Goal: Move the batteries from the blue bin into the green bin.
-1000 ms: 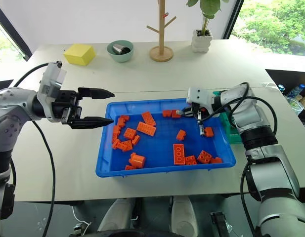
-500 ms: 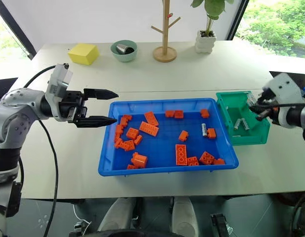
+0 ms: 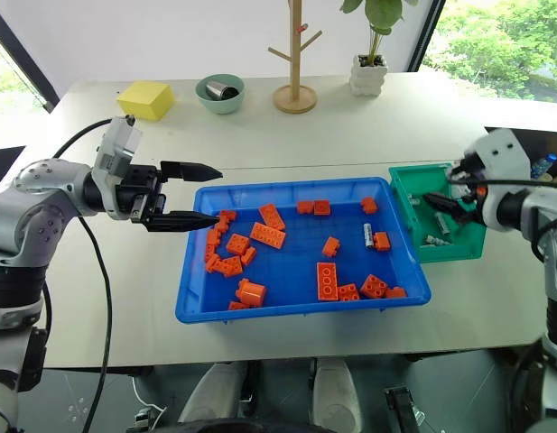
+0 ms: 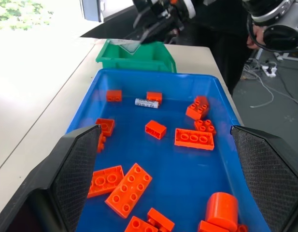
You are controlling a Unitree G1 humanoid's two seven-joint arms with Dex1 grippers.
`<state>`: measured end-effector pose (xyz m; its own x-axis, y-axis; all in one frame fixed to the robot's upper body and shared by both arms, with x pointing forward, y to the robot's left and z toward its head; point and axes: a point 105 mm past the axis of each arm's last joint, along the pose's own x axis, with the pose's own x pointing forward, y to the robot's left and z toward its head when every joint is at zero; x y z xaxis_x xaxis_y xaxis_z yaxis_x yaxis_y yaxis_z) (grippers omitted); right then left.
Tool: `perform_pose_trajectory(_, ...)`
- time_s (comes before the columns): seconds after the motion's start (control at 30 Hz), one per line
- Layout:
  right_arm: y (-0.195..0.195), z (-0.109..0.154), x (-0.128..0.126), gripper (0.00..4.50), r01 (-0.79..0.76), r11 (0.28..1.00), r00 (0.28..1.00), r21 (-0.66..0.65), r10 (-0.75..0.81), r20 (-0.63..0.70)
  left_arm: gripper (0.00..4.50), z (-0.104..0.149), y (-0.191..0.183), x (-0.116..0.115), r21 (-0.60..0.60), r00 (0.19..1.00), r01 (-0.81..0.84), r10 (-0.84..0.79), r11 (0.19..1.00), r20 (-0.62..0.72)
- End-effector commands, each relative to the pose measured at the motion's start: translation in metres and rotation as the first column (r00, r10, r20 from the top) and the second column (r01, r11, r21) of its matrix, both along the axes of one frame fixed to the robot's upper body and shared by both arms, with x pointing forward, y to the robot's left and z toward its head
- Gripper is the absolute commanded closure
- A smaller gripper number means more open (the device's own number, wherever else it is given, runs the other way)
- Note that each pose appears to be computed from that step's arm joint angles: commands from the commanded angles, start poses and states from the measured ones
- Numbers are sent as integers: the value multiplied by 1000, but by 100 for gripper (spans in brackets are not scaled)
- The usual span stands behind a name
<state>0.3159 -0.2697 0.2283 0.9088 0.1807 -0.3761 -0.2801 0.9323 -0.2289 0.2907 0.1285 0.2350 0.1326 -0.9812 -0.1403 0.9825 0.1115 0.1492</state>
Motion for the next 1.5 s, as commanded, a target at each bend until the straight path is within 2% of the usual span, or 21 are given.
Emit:
perform_pose_trajectory(0.03,39,-7,-7,67,-41,998,999,49,42,-32,0,9,0,-5,-10,999,1,-1,1000,43)
perform_pose_trajectory(0.1,62,-30,-12,67,-80,994,991,73,87,-102,0,8,0,-5,-10,999,-1,1,1000,41)
perform_pose_trajectory(0.2,70,-54,-11,67,-62,996,986,60,70,-149,0,7,-2,-4,-12,999,-2,3,1000,39)
perform_pose_trajectory(0.33,76,-67,-7,67,-66,996,980,65,77,-185,0,10,-3,-3,-17,999,-2,2,1000,42)
perform_pose_trajectory(0.6,64,-87,0,67,-8,997,968,72,25,-250,0,13,1,-2,-19,999,-15,16,1000,49)
perform_pose_trajectory(0.8,62,-105,-1,67,-8,1000,957,30,16,-290,0,14,0,-3,-24,998,-21,22,1000,55)
perform_pose_trajectory(0.93,58,-103,-1,67,10,1000,959,-19,-15,-283,0,14,1,-4,-28,998,-27,29,999,59)
perform_pose_trajectory(1.13,74,-94,-6,67,-16,998,962,-62,-1,-274,0,13,3,-5,-30,998,-33,35,999,60)
perform_pose_trajectory(1.43,85,-92,-15,67,-52,996,957,-66,31,-290,0,12,1,-4,-38,998,-26,29,999,63)
perform_pose_trajectory(1.5,85,-94,-16,120,-53,996,955,-65,32,-295,0,12,1,-3,-39,998,-25,28,999,64)
